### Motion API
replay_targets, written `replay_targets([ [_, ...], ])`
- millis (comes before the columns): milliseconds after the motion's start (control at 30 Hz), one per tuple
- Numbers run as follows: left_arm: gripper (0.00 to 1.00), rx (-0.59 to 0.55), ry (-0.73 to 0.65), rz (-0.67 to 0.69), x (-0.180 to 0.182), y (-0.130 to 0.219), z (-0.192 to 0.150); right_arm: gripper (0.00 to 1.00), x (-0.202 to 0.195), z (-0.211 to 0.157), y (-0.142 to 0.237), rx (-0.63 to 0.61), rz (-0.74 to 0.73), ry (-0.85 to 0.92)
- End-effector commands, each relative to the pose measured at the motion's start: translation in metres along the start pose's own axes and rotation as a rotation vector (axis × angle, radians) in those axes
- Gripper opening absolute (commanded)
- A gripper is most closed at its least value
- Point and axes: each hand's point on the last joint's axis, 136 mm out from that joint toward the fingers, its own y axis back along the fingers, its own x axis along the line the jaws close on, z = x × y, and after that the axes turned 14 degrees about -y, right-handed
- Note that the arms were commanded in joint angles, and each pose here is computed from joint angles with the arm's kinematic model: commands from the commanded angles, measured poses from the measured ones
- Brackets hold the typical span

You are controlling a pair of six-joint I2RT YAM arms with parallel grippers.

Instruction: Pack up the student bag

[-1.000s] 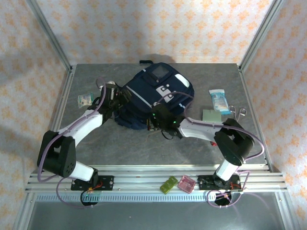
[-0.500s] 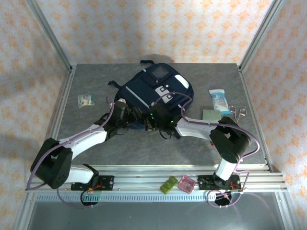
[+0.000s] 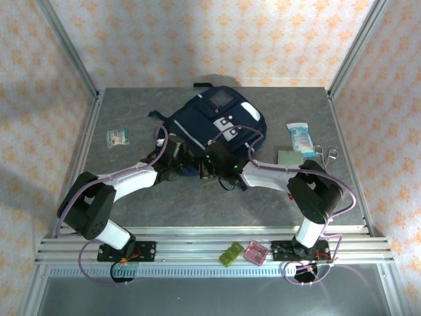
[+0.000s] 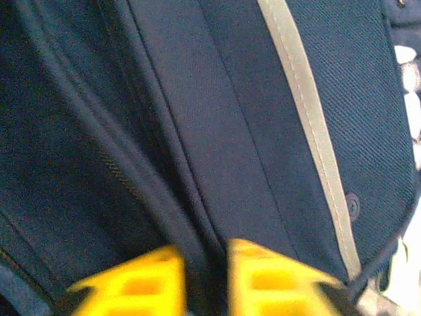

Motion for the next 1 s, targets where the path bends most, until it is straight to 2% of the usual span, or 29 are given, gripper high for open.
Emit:
replay_targets([
  [0,0.00,-0.048,-0.029,-0.025,-0.012,-0.004,0.016,0.00,0.020,0.011,0.011,-0.036,0.051,0.035],
  [167,0.00,-0.059,-0.024,-0.008,0.000,0.002,0.021,0.00,-0.020,0.024,0.019,-0.062,-0.044,0.004],
  [400,0.00,-0.071,-0.017,0.016,0.020,0.011,0.027,0.00,-0.125,0.069,0.038,-0.152,-0.284,-0.115],
  [500,0.00,-0.072,-0.019,0.021,0.023,0.012,0.027,0.00,-0.153,0.091,0.050,-0.213,-0.350,-0.174],
  [633,0.00,-0.072,-0.017,0.016,0.023,0.012,0.028,0.00,-0.152,0.104,0.054,-0.247,-0.338,-0.201],
  [833,0.00,-0.084,-0.046,0.015,0.019,0.013,0.036,0.00,-0.139,0.098,0.056,-0.226,-0.277,-0.213],
  [967,0.00,-0.105,-0.080,0.028,0.017,0.018,0.054,0.00,-0.117,0.088,0.068,-0.213,-0.221,-0.189],
])
